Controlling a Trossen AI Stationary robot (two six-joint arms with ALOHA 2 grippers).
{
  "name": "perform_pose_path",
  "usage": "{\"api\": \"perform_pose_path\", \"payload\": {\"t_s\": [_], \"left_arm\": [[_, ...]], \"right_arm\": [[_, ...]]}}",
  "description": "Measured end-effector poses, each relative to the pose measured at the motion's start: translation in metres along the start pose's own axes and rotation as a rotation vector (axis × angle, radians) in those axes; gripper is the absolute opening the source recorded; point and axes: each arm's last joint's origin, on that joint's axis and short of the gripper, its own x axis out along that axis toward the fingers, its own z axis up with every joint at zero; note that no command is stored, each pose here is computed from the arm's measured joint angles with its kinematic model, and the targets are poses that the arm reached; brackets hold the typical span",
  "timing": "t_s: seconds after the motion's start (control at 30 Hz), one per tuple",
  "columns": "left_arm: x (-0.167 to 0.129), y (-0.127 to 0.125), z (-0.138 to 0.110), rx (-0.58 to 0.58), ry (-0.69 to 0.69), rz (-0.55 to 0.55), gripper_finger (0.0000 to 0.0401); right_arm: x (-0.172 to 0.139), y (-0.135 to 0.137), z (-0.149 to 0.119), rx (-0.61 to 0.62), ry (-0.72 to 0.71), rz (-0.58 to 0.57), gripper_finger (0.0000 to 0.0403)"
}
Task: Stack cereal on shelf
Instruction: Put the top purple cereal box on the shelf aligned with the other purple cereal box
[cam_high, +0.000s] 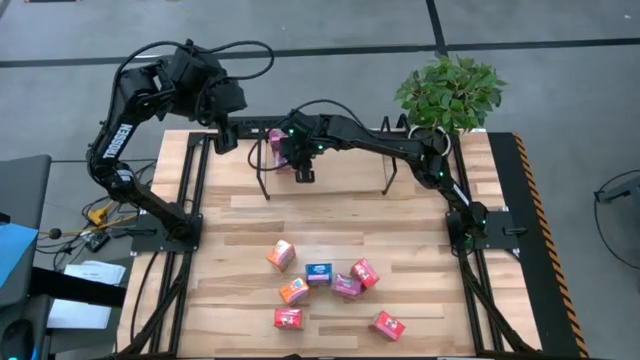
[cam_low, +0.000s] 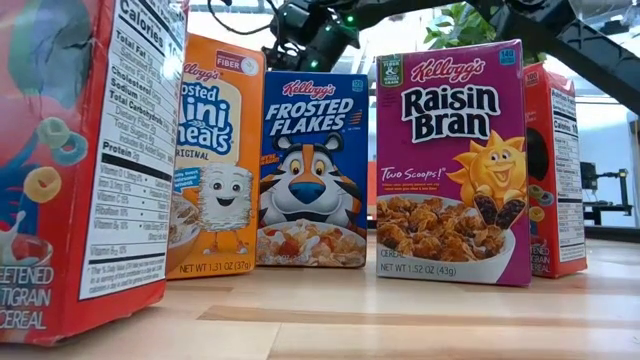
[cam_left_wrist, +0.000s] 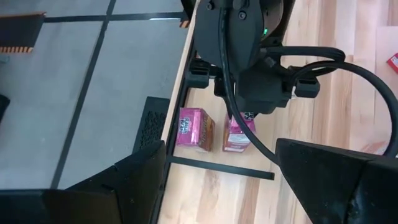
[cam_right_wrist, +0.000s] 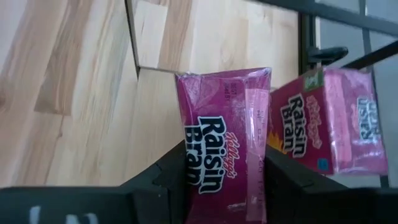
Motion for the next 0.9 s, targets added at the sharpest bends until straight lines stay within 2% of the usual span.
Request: {"api": "perform_pose_path", "payload": {"t_s": [0.53, 0.77, 0.9], "left_arm": [[0.0, 0.0, 0.0, -0.009, 0.0, 0.0, 0.0297], [0.0, 0.0, 0.0, -0.014, 0.0, 0.0, 0.0297], [0.0, 0.0, 0.0, -0.007, 0.0, 0.0, 0.0297]], "right_arm": [[0.0, -0.006, 0.001, -0.001, -0.031, -0.017, 0.0179], [0.021, -0.005, -0.007, 0.01, 0.009, -0.001, 0.0187], [0.022, -0.002, -0.008, 0.008, 0.021, 0.007, 0.0186]]}}
